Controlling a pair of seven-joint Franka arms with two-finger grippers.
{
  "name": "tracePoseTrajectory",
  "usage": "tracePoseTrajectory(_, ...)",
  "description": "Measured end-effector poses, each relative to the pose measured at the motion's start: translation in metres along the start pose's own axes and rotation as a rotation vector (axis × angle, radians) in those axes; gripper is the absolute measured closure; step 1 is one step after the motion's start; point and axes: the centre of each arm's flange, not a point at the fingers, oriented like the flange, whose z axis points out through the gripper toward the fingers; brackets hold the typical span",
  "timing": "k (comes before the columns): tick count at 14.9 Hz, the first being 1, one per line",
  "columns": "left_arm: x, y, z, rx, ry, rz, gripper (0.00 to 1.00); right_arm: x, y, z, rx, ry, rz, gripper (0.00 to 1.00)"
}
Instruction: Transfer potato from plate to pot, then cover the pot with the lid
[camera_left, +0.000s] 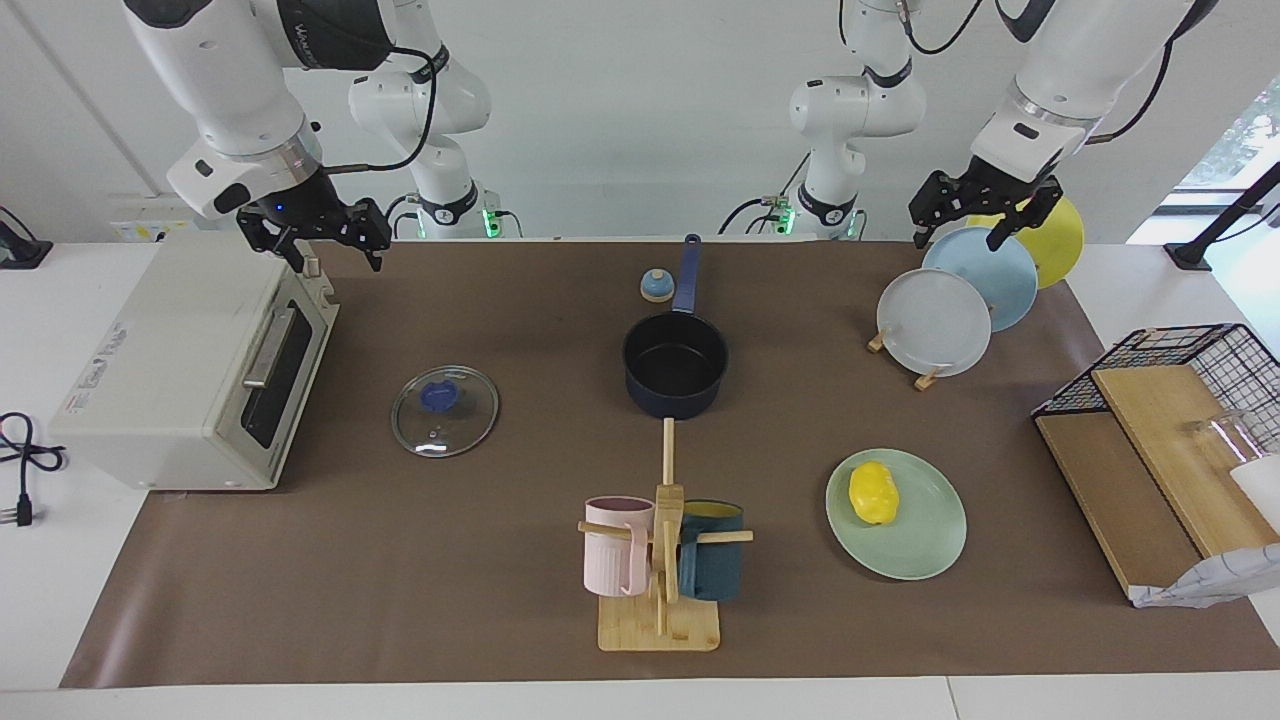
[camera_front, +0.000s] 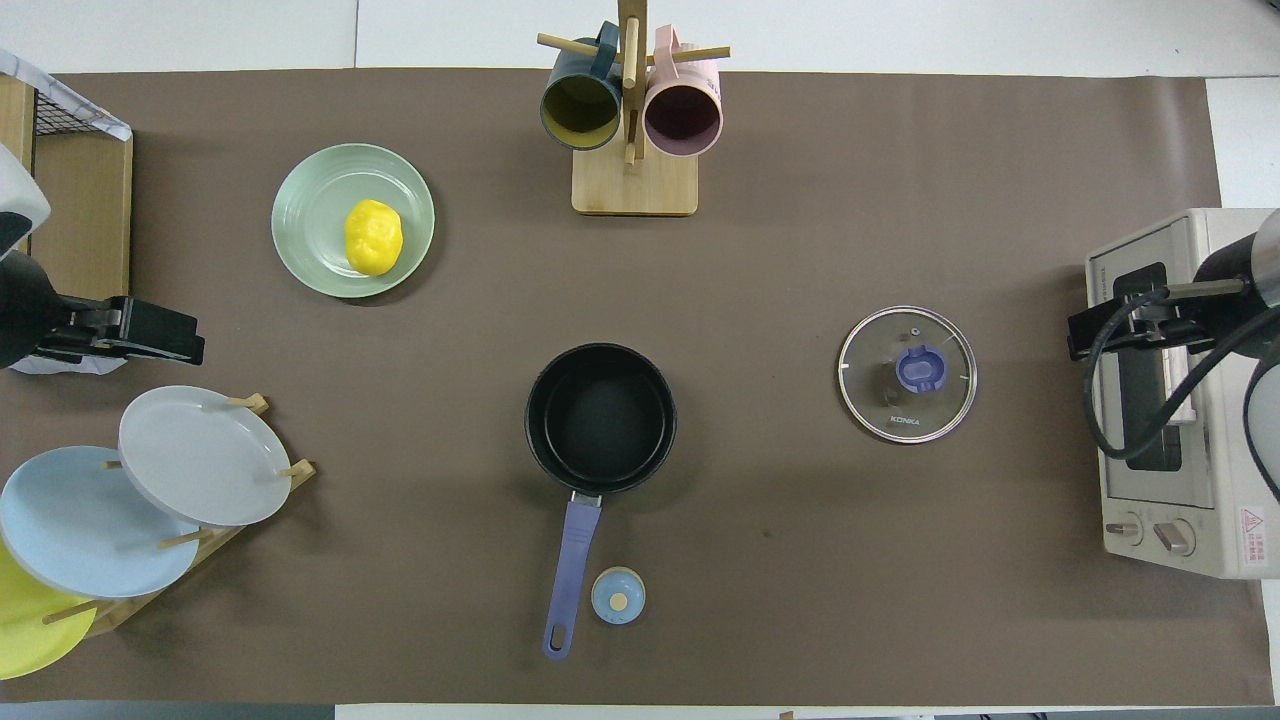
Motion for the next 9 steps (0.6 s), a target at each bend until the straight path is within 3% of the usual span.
tracePoseTrajectory(5, 0.012, 0.0, 0.009, -0.02, 0.013, -0.005, 0.0, 0.012, -0.01, 0.011, 0.001, 0.075, -0.077, 0.0)
tracePoseTrajectory(9, 0.066, -0.001, 0.071, -0.037, 0.006, -0.011, 0.0, 0.03, -0.019, 0.057, 0.002, 0.047, -0.094, 0.0)
